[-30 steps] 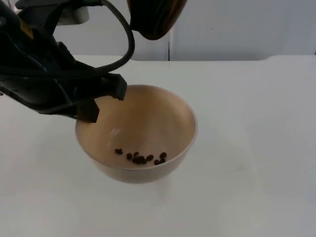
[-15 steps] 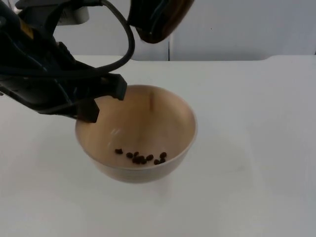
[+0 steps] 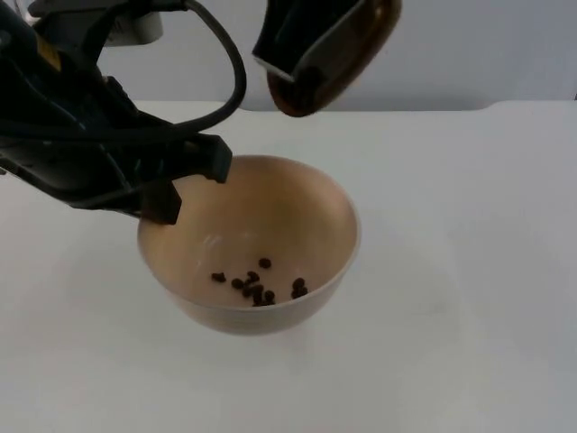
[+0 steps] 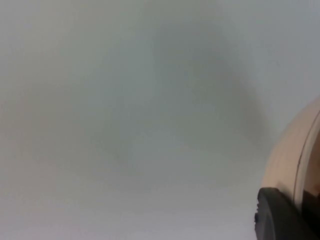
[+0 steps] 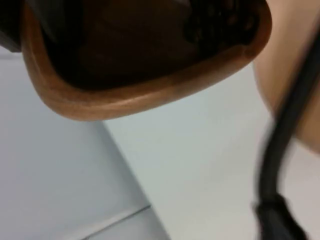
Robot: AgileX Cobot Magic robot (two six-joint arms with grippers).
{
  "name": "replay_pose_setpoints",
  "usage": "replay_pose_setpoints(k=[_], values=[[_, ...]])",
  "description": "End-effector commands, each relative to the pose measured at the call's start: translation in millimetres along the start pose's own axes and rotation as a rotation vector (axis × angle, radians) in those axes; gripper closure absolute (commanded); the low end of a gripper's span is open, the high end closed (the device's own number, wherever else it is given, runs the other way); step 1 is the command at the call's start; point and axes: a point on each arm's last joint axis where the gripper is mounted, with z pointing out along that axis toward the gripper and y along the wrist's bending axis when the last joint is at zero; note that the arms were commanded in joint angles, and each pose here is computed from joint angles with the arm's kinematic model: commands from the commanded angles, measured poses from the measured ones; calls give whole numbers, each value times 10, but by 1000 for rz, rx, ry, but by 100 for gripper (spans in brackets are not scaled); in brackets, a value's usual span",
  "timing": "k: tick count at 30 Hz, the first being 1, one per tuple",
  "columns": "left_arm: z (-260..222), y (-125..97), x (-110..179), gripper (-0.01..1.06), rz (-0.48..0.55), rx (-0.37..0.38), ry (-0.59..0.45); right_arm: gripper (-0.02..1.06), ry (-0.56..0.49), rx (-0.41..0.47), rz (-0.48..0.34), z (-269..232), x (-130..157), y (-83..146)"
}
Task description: Pick up the bowl with the left hand and pour the coffee beans from the cup into the bowl with the right hand.
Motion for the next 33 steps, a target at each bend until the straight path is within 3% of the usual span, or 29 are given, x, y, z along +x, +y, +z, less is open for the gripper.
replay_pose_setpoints(k=[1,8,12,20,25,28,33], values=[[-33,-20,-34,105,-16,14,-30,104,20,-32,71,3,51,-137],[-33,-23,-35,105,-21,17,-31,104,36,-143,157,96,102,-241],[-33,-23,-35,105,-21,17,-31,104,61,-265,207,197,138,-252],[-33,-24,-35,105,-23,18,-31,104,99,-337,255,322,202,-337],[-33,-23,-33,105,-23,18,-29,104,125,-416,305,423,258,-407],[-33,-23,-33,105,-23,18,-29,104,133,-506,346,492,294,-455],[-33,-24,-37,105,-23,18,-33,104,133,-547,388,561,327,-527]])
